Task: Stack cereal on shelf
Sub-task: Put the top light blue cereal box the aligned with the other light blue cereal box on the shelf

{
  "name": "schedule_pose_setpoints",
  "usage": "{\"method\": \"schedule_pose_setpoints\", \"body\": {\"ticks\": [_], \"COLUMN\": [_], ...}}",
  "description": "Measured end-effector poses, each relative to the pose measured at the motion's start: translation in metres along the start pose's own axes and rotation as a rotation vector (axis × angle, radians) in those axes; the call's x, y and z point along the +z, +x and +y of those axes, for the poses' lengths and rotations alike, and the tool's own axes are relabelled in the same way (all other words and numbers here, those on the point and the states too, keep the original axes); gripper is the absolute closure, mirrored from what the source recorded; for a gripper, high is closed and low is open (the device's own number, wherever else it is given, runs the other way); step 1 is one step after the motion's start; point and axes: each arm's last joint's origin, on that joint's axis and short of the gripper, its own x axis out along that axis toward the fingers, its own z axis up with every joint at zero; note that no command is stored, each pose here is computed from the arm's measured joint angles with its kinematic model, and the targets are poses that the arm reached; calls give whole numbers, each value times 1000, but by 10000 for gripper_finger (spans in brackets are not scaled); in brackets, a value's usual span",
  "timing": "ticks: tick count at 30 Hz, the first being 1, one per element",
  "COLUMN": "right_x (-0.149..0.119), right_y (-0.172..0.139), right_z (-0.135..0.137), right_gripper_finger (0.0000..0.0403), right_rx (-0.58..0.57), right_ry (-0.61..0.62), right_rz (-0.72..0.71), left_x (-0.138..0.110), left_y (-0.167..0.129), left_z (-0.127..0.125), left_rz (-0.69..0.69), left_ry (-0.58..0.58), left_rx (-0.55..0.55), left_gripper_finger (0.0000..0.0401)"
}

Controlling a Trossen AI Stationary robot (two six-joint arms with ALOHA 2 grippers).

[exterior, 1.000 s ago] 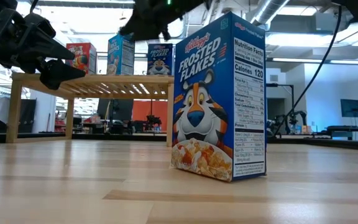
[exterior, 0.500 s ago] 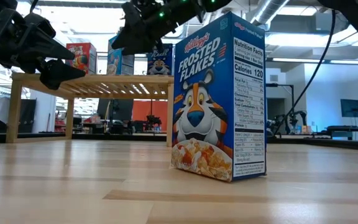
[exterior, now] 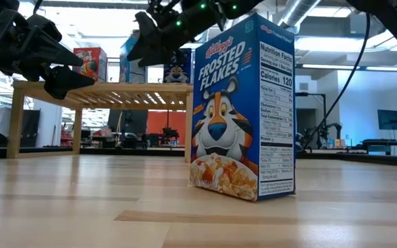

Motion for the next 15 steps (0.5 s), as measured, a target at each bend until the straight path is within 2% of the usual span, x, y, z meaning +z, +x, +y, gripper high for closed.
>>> {"method": "schedule_pose_setpoints", "body": {"ticks": [6, 15], "right_x": [2, 4], "right_y": [0, -1], "right_z": [1, -4], "right_gripper_finger": [152, 152], "right_rx": [-12, -156], "right_ry": [1, 38], "right_rz": [-17, -41], "left_x": [0, 0], "left_y": [0, 0], "left_z": [0, 0], "left_rz": [0, 0], "left_ry": [0, 0], "left_rx": [0, 0], "left_gripper_finger": [118, 118]}}
